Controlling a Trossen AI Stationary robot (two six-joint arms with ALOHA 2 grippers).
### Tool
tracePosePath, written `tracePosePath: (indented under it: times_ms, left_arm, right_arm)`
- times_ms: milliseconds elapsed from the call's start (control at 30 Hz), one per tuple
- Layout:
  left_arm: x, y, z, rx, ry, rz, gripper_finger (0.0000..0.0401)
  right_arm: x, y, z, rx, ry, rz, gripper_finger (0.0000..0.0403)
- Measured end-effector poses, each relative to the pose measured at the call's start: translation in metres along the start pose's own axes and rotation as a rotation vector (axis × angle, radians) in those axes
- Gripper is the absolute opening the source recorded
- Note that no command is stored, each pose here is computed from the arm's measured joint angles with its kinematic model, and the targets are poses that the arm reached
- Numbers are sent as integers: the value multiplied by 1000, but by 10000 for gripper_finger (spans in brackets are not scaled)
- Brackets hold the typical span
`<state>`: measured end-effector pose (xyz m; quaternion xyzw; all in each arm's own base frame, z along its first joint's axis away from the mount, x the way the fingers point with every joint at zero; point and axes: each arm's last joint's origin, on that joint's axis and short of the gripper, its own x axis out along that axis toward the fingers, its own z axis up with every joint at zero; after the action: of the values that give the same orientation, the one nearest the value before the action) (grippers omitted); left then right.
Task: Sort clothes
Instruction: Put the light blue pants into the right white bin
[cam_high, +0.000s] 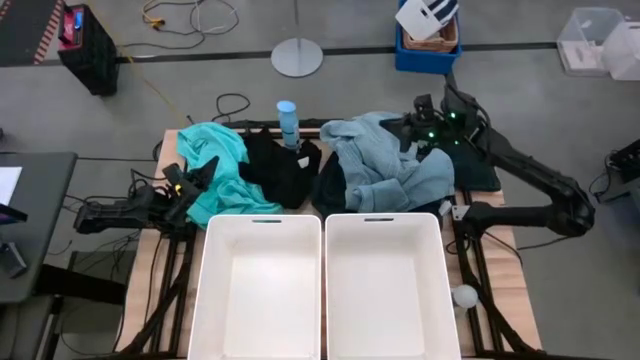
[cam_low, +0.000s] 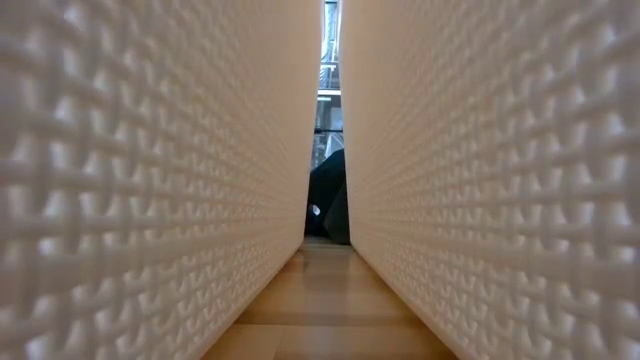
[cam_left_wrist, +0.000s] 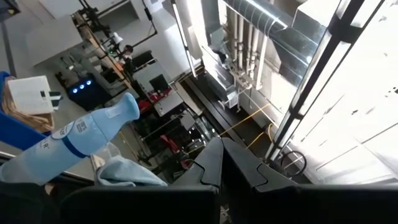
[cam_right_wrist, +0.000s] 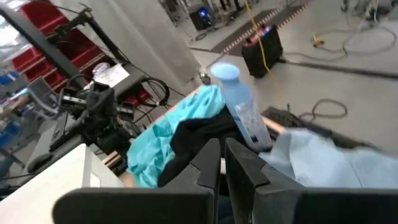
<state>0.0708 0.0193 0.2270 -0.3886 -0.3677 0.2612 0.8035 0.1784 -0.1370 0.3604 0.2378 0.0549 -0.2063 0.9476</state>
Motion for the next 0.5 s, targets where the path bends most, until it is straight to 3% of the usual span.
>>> tracePosePath:
  times_ms: [367,500]
  left_arm:
    - [0,0,-2,-45,36,-21,0]
    - [0,0,-2,-46,35,-20,0]
  right_arm:
    - [19,-6,2,22,53,-21,47]
    - [24,-7,1,20,194,-90,71]
